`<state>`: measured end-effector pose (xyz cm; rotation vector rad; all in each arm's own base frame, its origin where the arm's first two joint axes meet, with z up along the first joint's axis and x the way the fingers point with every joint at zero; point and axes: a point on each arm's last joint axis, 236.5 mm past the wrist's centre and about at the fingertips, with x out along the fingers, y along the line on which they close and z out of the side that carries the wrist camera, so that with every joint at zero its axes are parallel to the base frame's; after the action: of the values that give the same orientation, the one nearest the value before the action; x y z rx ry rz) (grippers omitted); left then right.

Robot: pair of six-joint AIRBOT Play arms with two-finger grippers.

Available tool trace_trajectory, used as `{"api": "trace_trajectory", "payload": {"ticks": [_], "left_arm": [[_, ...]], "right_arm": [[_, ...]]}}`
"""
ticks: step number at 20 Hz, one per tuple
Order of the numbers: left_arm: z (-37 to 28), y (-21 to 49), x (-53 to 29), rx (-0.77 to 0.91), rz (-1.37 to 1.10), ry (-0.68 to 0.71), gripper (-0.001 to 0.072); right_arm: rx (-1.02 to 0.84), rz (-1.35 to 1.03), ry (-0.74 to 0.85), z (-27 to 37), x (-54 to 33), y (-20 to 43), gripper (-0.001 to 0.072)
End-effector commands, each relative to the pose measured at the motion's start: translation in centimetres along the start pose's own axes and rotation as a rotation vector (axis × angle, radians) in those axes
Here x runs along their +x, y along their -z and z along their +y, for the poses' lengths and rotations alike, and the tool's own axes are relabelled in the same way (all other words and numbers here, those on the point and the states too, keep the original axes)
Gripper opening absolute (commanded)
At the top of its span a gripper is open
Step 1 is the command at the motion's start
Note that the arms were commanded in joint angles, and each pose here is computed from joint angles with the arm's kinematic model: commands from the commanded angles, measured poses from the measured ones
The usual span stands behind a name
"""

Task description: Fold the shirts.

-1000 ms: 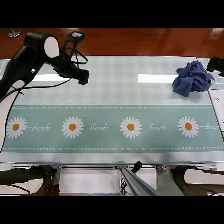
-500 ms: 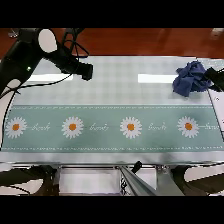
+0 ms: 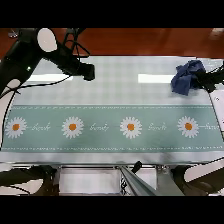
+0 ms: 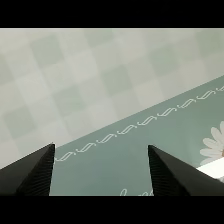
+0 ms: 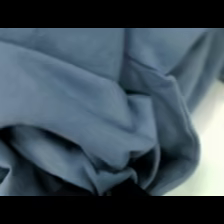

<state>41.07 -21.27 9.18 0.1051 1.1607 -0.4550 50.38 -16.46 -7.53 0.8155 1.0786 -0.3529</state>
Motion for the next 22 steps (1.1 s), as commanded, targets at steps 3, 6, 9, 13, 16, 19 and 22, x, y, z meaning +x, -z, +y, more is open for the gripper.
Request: {"api": "trace_trajectory", "payload": {"ticks": [3,6,9,13,16,19,22], "left_arm": [[-0.5,0.4,-2.1,0.009,0.005,0.008,0.0714],[-1.3,-1.5,-6.9,0.029,-0.098,0.014,0.0714],[-2.6,-4.3,-14.9,0.059,-0.302,0.023,0.0714],[-4.7,-4.8,-28.9,0.106,-0.623,0.038,0.0714],[-5.4,-1.6,-35.4,0.103,-0.746,0.051,0.0714],[-5.1,1.7,-36.4,0.096,-0.710,0.037,0.0714],[-4.3,4.0,-33.0,0.075,-0.547,0.017,0.0714]], "right_arm": [[-0.239,-0.108,-0.165,7.8,-4.4,-1.5,0.0023],[-0.423,-0.283,-0.268,14.9,-14.0,-2.2,0.0023],[-0.596,-0.503,-0.455,23.1,-27.9,0.4,0.0023],[-0.755,-0.759,-0.652,28.0,-45.6,8.5,0.0023],[-0.824,-0.826,-0.716,27.3,-52.6,14.4,0.0023],[-0.891,-0.647,-0.674,25.0,-51.1,19.1,0.0023],[-0.919,-0.425,-0.602,22.8,-45.9,21.3,0.0023]]}}
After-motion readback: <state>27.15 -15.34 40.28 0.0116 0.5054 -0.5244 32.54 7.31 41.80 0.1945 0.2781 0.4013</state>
